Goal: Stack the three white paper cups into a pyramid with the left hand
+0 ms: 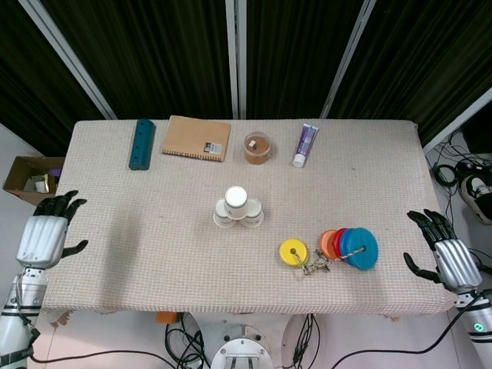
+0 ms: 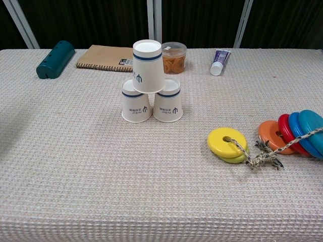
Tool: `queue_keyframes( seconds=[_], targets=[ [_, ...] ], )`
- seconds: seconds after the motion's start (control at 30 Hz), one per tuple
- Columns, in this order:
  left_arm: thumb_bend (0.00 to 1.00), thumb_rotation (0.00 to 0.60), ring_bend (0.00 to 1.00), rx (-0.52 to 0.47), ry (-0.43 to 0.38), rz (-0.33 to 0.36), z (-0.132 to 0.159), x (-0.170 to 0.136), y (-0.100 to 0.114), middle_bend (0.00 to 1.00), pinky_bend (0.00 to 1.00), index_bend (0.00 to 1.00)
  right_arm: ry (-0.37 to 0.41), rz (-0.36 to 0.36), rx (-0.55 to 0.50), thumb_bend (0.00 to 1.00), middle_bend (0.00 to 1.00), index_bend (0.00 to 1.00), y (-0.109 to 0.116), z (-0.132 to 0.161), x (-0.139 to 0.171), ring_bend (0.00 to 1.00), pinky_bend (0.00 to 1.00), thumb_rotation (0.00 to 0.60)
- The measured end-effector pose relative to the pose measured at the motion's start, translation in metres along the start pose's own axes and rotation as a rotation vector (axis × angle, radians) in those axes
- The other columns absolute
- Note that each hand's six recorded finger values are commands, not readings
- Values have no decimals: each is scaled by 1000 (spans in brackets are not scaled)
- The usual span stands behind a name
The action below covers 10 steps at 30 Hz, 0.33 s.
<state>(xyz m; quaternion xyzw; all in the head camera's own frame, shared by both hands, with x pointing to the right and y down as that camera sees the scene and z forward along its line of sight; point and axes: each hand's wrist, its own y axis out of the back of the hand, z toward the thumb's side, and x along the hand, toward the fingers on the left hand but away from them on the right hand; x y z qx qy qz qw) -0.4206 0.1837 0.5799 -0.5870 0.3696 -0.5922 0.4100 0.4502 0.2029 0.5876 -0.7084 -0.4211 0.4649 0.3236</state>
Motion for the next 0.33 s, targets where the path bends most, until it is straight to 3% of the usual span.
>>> queue_keyframes(
  seconds=[0.33],
  targets=[
    [42,600,171,-24,56,7,-15,-71,-12,146,196,238,-35,-75,21,320,127,68,-7,6,20,0,75,600]
  ],
)
